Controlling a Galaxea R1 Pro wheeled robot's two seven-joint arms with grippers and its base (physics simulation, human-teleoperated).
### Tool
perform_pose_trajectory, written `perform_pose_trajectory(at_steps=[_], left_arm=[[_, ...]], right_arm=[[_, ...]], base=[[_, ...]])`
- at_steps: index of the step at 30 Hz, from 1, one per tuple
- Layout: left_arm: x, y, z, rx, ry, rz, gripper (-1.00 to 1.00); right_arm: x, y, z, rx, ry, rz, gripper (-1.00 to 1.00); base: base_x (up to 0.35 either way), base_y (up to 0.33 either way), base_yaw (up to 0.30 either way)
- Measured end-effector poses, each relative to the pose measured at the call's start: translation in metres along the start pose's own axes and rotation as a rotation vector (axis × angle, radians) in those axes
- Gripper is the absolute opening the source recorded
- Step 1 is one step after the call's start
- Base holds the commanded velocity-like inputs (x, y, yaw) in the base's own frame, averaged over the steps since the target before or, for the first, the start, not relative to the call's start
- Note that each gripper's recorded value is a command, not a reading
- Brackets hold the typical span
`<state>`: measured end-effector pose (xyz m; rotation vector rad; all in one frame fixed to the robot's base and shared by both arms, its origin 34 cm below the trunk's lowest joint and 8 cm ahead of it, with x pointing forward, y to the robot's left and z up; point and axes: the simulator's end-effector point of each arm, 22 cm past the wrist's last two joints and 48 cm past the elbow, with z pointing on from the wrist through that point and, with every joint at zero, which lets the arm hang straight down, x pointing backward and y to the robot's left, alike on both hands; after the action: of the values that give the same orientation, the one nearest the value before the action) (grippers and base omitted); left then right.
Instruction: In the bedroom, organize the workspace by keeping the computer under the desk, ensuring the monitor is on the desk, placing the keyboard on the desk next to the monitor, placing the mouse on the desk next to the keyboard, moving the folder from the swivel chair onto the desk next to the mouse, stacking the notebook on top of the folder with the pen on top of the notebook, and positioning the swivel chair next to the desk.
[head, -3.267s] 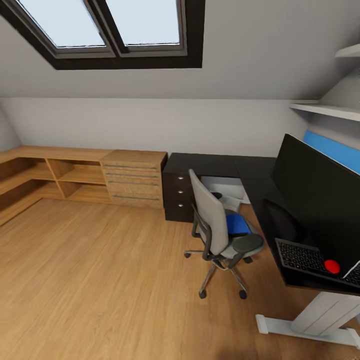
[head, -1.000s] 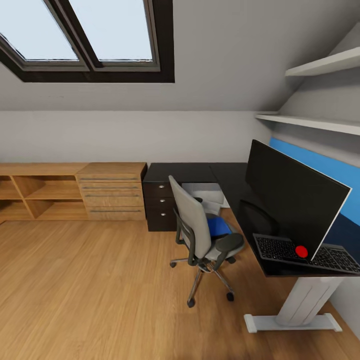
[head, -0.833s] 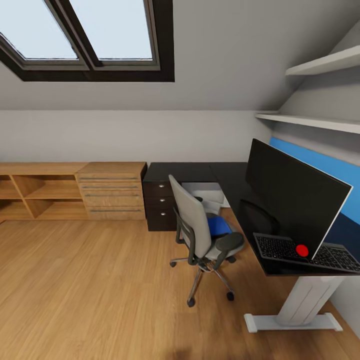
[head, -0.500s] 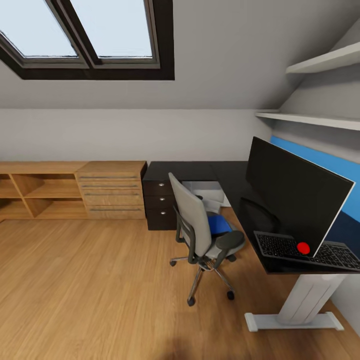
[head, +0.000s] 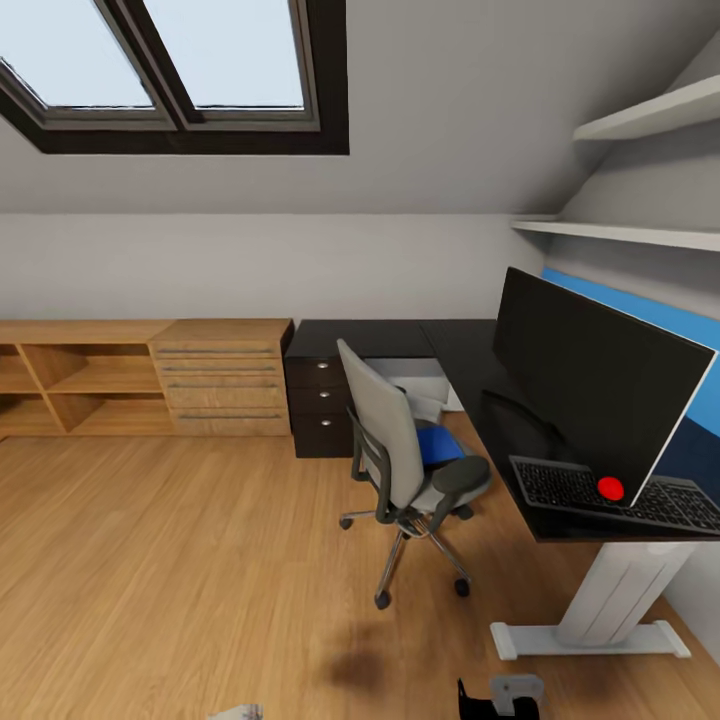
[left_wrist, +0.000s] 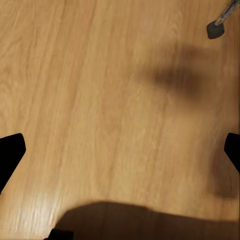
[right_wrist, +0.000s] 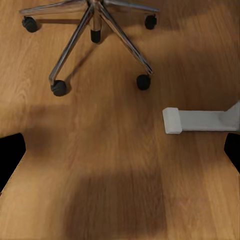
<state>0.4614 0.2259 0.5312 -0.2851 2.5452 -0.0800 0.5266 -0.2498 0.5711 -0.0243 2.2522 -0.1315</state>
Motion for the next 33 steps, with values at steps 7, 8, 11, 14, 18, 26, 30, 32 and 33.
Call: perform_pose_trajectory(at_steps=[7, 8, 11, 14, 18, 26, 30, 32, 33], left_arm=[[-0.035, 0.000, 0.018, 0.003, -0.044, 0.003, 1.00], [-0.036, 0.002, 0.020, 0.001, -0.046, 0.003, 1.00], [-0.038, 0.009, 0.025, -0.007, -0.052, 0.004, 1.00], [-0.039, 0.018, 0.029, -0.017, -0.059, 0.008, 1.00], [-0.040, 0.034, 0.035, -0.032, -0.067, 0.016, 1.00], [-0.036, 0.053, 0.046, -0.053, -0.074, 0.024, 1.00], [-0.029, 0.057, 0.052, -0.059, -0.069, 0.024, 1.00], [-0.024, 0.058, 0.055, -0.060, -0.066, 0.024, 1.00], [-0.022, 0.059, 0.056, -0.061, -0.065, 0.024, 1.00]], right_arm=[[-0.052, -0.009, 0.037, 0.053, -0.061, 0.007, 1.00], [-0.057, -0.010, 0.041, 0.057, -0.066, 0.008, 1.00], [-0.068, -0.012, 0.051, 0.065, -0.078, 0.014, 1.00], [-0.075, -0.014, 0.059, 0.074, -0.088, 0.030, 1.00], [-0.081, -0.017, 0.066, 0.087, -0.099, 0.061, 1.00], [-0.095, -0.012, 0.080, 0.090, -0.130, 0.093, 1.00], [-0.096, -0.004, 0.085, 0.082, -0.138, 0.103, 1.00], [-0.095, -0.002, 0.088, 0.080, -0.142, 0.106, 1.00], [-0.095, -0.001, 0.089, 0.080, -0.145, 0.107, 1.00]], base=[[0.000, 0.000, 0.000], [0.000, 0.000, 0.000], [0.000, 0.000, 0.000], [0.000, 0.000, 0.000], [0.000, 0.000, 0.000], [0.000, 0.000, 0.000], [0.000, 0.000, 0.000], [0.000, 0.000, 0.000], [0.000, 0.000, 0.000]])
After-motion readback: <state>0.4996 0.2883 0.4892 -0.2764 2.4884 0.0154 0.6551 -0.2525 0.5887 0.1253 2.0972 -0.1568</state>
